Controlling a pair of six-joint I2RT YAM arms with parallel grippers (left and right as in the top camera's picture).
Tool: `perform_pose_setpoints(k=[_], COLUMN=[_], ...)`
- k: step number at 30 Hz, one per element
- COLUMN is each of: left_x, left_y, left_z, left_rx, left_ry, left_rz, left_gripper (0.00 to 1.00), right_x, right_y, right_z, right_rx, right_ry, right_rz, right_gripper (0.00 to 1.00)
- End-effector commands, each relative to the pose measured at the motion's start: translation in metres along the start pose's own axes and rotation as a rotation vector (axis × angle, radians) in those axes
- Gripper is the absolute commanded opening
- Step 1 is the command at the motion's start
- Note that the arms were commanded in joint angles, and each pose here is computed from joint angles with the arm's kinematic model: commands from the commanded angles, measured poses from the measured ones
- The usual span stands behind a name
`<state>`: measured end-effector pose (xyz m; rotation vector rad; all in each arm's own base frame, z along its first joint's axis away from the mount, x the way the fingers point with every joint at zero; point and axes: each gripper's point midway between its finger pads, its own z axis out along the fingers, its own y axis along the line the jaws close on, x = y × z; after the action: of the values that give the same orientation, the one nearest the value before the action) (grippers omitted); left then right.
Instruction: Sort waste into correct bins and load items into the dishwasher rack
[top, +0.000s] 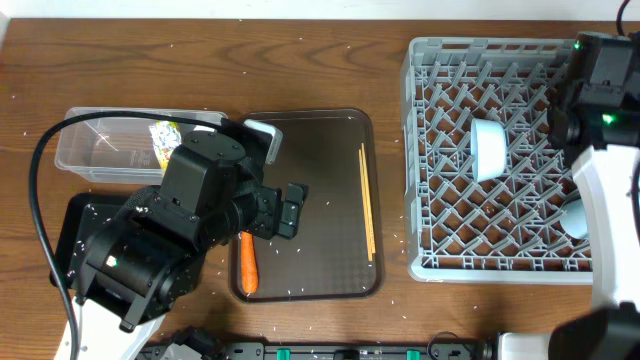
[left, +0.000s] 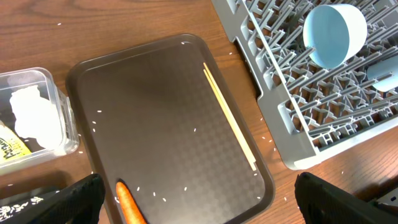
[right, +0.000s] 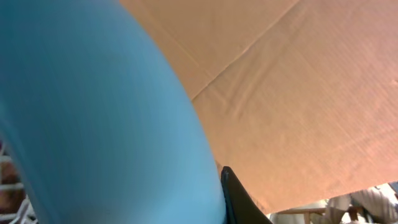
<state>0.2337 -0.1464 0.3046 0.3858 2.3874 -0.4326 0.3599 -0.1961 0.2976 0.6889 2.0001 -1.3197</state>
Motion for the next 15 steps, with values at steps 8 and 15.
perform_pose_setpoints(k=[8,15], left_x=[-0.001,0.010], left_y=[0.001,0.005], left_z=[0.004,0.018], left_rx=[-0.012,-0.029], left_ry=[0.018,0.097], left_rz=[0.006,0.001], left_gripper=[0.98,0.98], right_x=[-0.010,-0.001], right_y=[0.062,0.100], right_z=[0.038,0.059], right_rx=[-0.048,-0.042], right_ry=[-0.046,-0.051], right_rz=[-0.294,-0.459], right_gripper=[0.01,0.02])
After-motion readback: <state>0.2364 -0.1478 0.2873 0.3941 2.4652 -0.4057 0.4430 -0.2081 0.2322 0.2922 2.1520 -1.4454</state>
